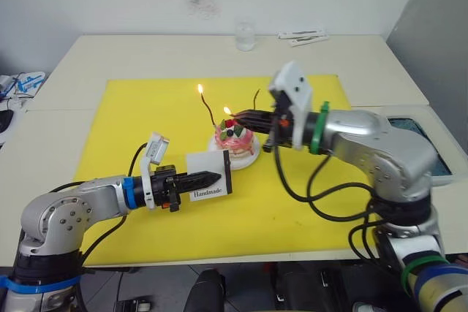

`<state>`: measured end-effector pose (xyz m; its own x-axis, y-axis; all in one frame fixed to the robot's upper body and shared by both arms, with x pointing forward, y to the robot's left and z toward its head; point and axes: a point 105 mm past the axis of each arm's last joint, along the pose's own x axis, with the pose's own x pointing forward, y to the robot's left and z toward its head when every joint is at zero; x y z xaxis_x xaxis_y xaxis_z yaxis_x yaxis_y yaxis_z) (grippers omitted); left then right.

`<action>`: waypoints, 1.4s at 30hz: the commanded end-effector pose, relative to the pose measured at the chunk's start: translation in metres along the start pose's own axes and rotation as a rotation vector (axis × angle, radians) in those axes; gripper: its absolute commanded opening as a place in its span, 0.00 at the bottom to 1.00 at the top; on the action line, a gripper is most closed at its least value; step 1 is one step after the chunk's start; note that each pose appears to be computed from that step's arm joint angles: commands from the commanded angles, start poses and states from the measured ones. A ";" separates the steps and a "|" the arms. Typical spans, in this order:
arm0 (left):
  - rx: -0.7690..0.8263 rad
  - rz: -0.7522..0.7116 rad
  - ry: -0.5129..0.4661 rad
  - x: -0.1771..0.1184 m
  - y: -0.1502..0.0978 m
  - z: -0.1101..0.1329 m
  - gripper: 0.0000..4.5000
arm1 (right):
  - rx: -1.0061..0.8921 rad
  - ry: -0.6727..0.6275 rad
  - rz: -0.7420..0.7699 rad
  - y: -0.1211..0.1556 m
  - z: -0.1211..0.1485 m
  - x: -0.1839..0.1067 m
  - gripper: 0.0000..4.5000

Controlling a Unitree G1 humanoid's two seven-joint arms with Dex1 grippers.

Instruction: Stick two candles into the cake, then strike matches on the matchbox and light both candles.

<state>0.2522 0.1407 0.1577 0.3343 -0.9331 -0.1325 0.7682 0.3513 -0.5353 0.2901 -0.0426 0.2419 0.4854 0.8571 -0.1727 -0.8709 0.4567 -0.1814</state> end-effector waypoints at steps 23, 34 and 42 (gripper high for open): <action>0.045 -0.270 -0.007 0.038 -0.057 0.008 0.00 | -0.143 0.411 -0.910 -0.139 -0.094 -0.231 0.00; 0.023 -0.264 -0.035 0.043 -0.063 0.008 0.00 | -0.121 0.519 -1.033 -0.172 -0.126 -0.250 0.05; 0.012 -0.252 -0.041 0.042 -0.061 0.006 0.00 | -0.104 0.503 -1.043 -0.170 -0.122 -0.253 0.60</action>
<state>0.2281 0.0818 0.1837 0.1717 -0.9850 0.0176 0.8175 0.1325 -0.5605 0.3266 -0.3644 0.1809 0.9453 -0.1162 -0.3049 -0.0626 0.8526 -0.5189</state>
